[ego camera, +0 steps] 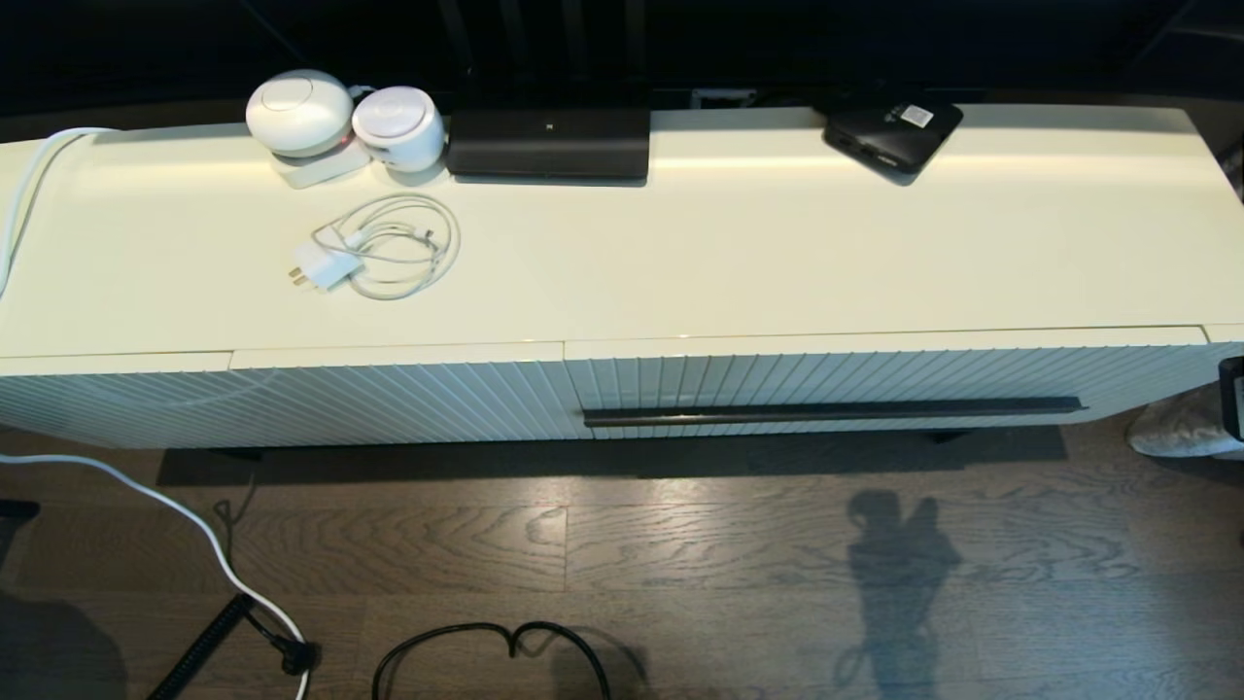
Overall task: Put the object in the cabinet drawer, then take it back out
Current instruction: Open the drawer
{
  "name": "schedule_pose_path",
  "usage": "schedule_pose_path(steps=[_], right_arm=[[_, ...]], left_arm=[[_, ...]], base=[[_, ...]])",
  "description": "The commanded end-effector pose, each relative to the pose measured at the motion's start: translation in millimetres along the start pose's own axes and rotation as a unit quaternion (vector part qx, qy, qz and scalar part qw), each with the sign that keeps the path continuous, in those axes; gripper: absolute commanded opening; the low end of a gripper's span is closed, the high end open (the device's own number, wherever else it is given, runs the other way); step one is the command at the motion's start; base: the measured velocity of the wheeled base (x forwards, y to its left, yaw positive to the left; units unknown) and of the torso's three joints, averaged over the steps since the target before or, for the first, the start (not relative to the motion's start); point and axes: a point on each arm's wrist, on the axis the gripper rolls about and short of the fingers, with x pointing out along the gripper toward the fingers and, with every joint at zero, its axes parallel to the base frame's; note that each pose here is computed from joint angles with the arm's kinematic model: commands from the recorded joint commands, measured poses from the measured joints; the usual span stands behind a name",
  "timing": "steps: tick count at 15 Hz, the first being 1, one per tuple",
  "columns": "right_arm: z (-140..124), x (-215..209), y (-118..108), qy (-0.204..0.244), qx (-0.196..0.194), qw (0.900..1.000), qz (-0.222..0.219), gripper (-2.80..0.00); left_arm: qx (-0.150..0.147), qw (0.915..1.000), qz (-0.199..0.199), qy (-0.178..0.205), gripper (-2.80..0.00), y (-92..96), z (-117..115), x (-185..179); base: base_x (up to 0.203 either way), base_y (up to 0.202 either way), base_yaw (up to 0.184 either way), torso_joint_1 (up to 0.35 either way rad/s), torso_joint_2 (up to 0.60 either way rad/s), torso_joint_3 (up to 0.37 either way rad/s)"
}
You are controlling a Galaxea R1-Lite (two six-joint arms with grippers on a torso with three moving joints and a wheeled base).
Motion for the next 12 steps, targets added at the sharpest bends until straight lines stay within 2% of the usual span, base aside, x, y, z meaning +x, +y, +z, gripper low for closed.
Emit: schedule_pose_path(steps=[1, 4, 6, 7, 9, 12], right_arm=[[4.6, 0.3, 3.7, 0.045, 0.053, 0.998, -0.007, -2.80], [28.6, -21.2, 15.9, 0.048, 0.014, 0.998, 0.030, -2.80], [44.7, -37.8, 35.1, 0.036, -0.051, 0.994, 0.088, -2.80], [49.6, -44.3, 48.7, 0.028, -0.094, 0.988, 0.120, -2.80], [58.7, -51.3, 76.6, 0.003, -0.199, 0.966, 0.166, -2.80], [73.6, -64.5, 93.4, -0.039, -0.247, 0.947, 0.200, -2.80]], left_arm=[[-0.001, 1.0000, 0.000, -0.001, -2.80, 0.0, 0.2, -0.2], [0.000, 1.0000, 0.000, -0.001, -2.80, 0.0, -0.2, -0.1], [-0.001, 1.0000, 0.000, -0.001, -2.80, 0.0, -0.2, -0.1], [-0.001, 1.0000, 0.000, -0.001, -2.80, 0.0, -0.2, -0.1], [-0.001, 1.0000, 0.000, -0.001, -2.80, 0.0, 0.2, -0.2], [-0.001, 1.0000, 0.000, -0.001, -2.80, 0.0, -0.2, -0.1]], base=[[0.000, 0.000, 0.000, 0.000, 0.00, 0.000], [0.000, 0.000, 0.000, 0.000, 0.00, 0.000], [0.000, 0.000, 0.000, 0.000, 0.00, 0.000], [0.000, 0.000, 0.000, 0.000, 0.00, 0.000], [0.000, 0.000, 0.000, 0.000, 0.00, 0.000], [0.000, 0.000, 0.000, 0.000, 0.00, 0.000]])
